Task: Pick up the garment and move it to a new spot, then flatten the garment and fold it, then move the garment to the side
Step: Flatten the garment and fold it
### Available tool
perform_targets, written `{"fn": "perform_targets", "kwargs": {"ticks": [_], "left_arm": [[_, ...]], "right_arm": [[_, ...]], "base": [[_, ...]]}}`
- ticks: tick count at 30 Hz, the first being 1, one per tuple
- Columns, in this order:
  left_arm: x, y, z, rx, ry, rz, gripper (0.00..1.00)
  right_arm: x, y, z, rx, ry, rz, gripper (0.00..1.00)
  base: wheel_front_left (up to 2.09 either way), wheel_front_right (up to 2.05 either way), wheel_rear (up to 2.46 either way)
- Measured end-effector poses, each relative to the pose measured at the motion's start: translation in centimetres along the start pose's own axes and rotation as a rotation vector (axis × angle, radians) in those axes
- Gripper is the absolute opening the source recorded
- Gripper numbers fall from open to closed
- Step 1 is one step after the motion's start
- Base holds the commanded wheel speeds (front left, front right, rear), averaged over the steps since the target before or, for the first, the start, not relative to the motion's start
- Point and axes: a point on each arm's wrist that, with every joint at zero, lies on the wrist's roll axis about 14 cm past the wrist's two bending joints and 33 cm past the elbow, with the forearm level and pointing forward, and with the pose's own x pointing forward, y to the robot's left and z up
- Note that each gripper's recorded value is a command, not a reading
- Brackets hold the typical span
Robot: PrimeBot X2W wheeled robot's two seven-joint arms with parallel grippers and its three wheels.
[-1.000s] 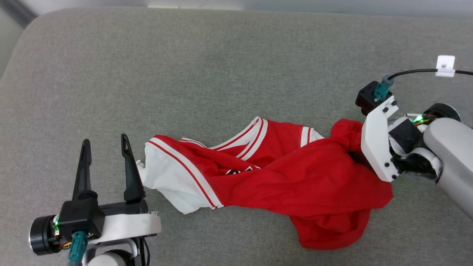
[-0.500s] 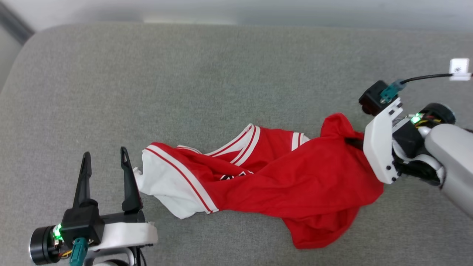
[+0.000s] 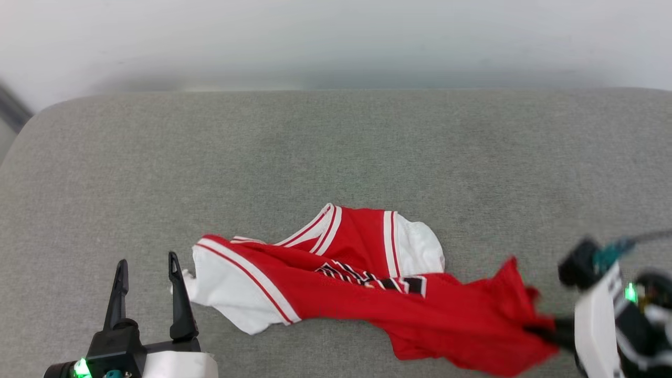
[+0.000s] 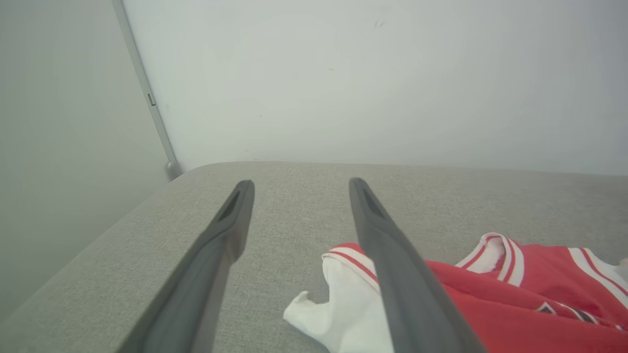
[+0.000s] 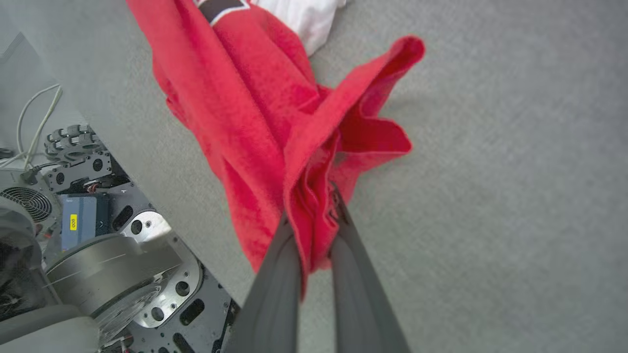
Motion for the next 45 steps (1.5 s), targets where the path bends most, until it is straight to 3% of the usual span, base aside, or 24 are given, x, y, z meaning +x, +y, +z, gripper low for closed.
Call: {"fn": "perform_targets", "kwargs": {"ticks": [6, 10, 12, 13, 18, 22, 29, 35, 45], "left_arm": [[0.1, -0.2, -0.3, 0.001, 0.009, -0.007, 1.0], [0.0, -0.2, -0.5, 0.002, 0.015, -0.008, 1.0], [-0.1, -0.2, -0.6, 0.001, 0.018, -0.009, 1.0], [-0.2, -0.2, -0.6, 0.002, 0.02, -0.01, 1.0], [-0.6, -0.2, -0.6, 0.004, 0.02, -0.014, 1.0], [-0.6, -0.2, -0.5, 0.006, 0.017, -0.015, 1.0], [0.2, -0.5, -0.6, 0.007, 0.015, -0.02, 1.0], [1.1, -1.0, -1.0, 0.011, 0.021, -0.03, 1.0], [2.5, -1.2, -2.4, 0.016, 0.05, -0.019, 1.0]], "right_arm": [[1.1, 3.7, -9.9, 0.146, 0.192, 0.075, 0.0], [1.6, 3.8, -10.7, 0.172, 0.17, 0.054, 0.0], [1.7, 3.4, -9.8, 0.172, 0.131, 0.039, 0.42], [1.6, 3.0, -8.9, 0.163, 0.095, 0.022, 1.0], [-0.5, 0.3, -1.9, 0.061, -0.1, -0.058, 1.0], [-3.2, -1.2, 4.8, -0.09, -0.235, -0.122, 1.0], [-3.7, -0.2, 12.5, -0.292, -0.257, -0.135, 1.0], [0.7, 0.4, 13.4, -0.35, -0.064, -0.089, 1.0], [8.6, -1.6, 10.0, -0.3, 0.231, -0.043, 1.0]], "base": [[0.0, 0.0, 0.0], [0.0, 0.0, 0.0], [0.0, 0.0, 0.0], [0.0, 0.0, 0.0], [0.0, 0.0, 0.0], [0.0, 0.0, 0.0], [0.0, 0.0, 0.0], [0.0, 0.0, 0.0], [0.0, 0.0, 0.0]]}}
